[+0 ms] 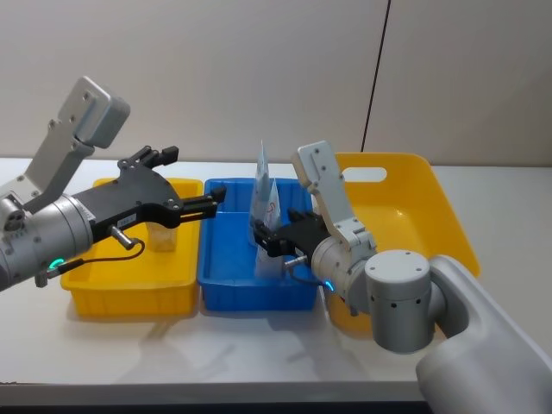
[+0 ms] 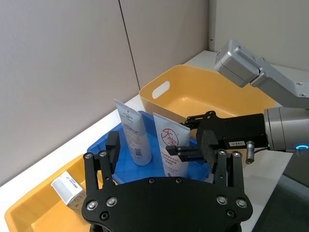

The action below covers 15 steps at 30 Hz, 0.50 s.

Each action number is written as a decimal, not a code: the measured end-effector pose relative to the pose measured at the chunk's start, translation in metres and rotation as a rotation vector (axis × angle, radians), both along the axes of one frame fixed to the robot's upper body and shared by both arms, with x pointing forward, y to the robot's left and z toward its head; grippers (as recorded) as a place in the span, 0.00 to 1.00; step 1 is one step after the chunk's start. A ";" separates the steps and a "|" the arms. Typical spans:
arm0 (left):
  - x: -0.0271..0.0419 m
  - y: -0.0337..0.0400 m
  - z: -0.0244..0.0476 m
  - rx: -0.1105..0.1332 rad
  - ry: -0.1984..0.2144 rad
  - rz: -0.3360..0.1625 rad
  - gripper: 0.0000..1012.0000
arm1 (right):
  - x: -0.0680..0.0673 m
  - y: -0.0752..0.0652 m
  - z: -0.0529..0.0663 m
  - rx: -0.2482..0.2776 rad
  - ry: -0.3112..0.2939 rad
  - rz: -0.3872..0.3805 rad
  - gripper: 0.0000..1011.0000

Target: Bimanual collaborative sorting of washing and personal care products

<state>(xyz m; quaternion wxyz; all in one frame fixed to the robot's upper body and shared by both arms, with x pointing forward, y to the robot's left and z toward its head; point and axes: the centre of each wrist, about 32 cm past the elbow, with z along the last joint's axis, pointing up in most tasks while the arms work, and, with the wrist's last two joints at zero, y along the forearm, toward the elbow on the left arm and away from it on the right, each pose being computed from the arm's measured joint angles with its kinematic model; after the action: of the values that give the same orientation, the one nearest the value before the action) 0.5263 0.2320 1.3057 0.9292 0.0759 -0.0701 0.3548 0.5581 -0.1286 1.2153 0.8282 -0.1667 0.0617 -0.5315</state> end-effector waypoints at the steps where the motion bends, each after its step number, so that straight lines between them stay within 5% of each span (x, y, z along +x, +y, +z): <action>1: 0.0000 0.0000 0.0000 0.000 0.000 0.000 0.99 | 0.000 0.000 0.000 0.000 0.000 0.000 0.61; 15: 0.0000 0.0000 0.0000 0.000 0.000 0.000 0.99 | 0.001 0.000 -0.001 -0.002 -0.001 -0.001 0.16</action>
<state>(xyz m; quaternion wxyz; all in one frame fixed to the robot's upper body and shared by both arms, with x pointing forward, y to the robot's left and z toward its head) 0.5263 0.2319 1.3057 0.9292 0.0759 -0.0702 0.3548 0.5588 -0.1284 1.2145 0.8278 -0.1672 0.0610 -0.5320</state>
